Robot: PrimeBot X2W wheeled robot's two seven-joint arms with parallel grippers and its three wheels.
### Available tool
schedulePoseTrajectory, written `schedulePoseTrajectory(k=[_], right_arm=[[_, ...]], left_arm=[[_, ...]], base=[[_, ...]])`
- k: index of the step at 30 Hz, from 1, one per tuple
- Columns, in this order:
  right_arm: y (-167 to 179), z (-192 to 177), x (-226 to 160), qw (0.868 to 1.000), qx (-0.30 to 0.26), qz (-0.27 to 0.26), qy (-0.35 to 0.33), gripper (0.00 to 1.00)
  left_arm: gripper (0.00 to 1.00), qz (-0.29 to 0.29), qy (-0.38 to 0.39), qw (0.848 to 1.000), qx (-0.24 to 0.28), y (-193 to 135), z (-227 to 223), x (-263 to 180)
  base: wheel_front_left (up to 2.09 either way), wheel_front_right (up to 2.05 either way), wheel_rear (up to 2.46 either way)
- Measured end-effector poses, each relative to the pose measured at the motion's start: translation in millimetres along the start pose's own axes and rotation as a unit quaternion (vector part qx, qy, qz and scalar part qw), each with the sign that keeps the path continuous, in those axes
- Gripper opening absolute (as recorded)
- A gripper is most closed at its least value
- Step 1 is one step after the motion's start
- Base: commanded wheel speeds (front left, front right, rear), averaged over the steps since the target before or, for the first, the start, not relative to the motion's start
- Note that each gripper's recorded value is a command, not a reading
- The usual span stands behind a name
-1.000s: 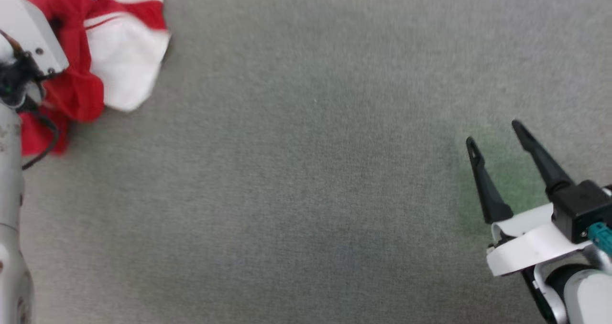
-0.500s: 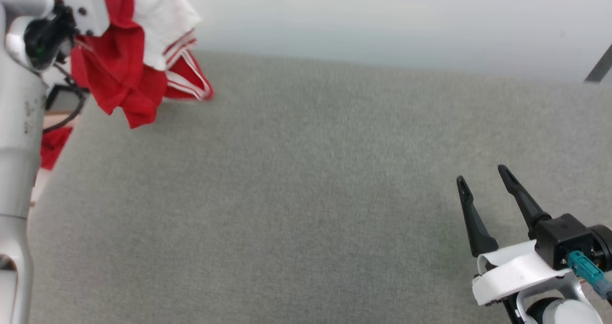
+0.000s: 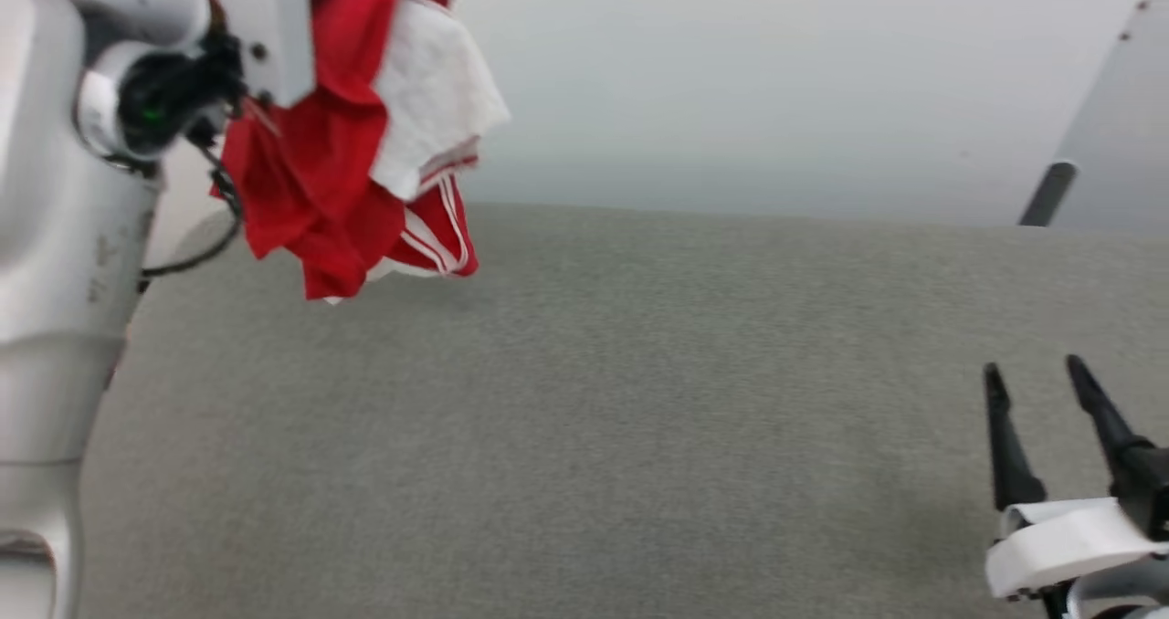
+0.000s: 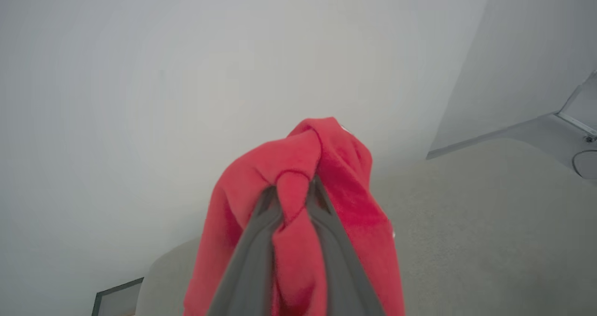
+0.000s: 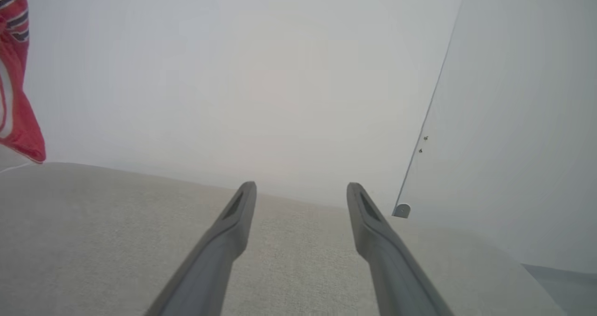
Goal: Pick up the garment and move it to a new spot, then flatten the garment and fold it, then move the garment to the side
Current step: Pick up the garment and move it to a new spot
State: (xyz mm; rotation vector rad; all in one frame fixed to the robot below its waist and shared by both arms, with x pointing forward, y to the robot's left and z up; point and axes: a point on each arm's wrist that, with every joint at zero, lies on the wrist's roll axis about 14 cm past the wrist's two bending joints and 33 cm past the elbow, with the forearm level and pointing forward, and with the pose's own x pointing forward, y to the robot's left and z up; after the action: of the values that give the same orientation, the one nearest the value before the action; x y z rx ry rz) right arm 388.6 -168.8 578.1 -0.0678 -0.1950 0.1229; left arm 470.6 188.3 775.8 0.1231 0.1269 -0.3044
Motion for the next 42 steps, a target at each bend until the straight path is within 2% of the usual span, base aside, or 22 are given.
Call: schedulePoseTrajectory(k=[9,12,13,16,18,25,34,39,40,41,42], right_arm=[[-77.5,-0.3,-42.0,0.993,-0.026,-0.117,0.012,1.00],[-95.7,-1.8,-57.2,0.988,-0.030,-0.148,0.017,1.00],[-95.7,-1.8,-57.2,0.988,-0.030,-0.148,0.017,1.00],[-109.8,-3.6,-73.4,0.984,-0.032,-0.175,0.023,1.00],[-111.8,-4.8,-76.9,0.983,-0.031,-0.180,0.025,1.00],[-120.3,-15.4,-97.5,0.977,-0.025,-0.206,0.044,1.00],[-120.0,-33.6,-104.2,0.975,-0.013,-0.213,0.069,1.00],[-111.2,-39.2,-100.8,0.977,-0.004,-0.200,0.073,1.00],[-109.1,-39.2,-99.5,0.978,-0.003,-0.197,0.073,1.00],[-107.2,-38.9,-98.3,0.978,-0.002,-0.194,0.072,1.00],[-105.3,-38.5,-97.1,0.979,-0.001,-0.190,0.071,1.00]], left_arm=[[0.00,-0.129,0.015,0.991,0.021,-108.7,-3.5,21.0],[0.00,-0.167,0.026,0.985,0.031,-142.4,-13.7,26.4],[0.00,-0.167,0.026,0.985,0.031,-142.4,-13.7,26.4],[0.00,-0.217,0.056,0.974,0.038,-183.2,-39.3,32.4],[0.00,-0.224,0.065,0.971,0.040,-189.9,-47.9,34.0],[0.00,-0.272,0.151,0.950,0.035,-223.7,-121.6,38.4],[0.00,-0.274,0.283,0.919,0.005,-218.3,-229.6,31.1],[0.00,-0.265,0.336,0.904,-0.009,-211.0,-271.9,17.0],[0.09,-0.265,0.342,0.902,-0.011,-210.0,-277.1,14.6],[0.27,-0.265,0.345,0.900,-0.010,-209.5,-280.7,12.4],[0.52,-0.264,0.344,0.901,-0.013,-208.9,-282.1,11.8]], base=[[0.00,0.00,0.00],[0.00,0.00,0.00],[0.00,0.00,0.00],[0.00,0.00,0.00],[0.00,0.00,0.00],[0.00,0.00,0.00],[0.00,0.00,0.00],[0.00,0.00,0.00],[0.00,0.00,0.00],[0.00,0.00,0.00],[0.00,0.00,0.00]])
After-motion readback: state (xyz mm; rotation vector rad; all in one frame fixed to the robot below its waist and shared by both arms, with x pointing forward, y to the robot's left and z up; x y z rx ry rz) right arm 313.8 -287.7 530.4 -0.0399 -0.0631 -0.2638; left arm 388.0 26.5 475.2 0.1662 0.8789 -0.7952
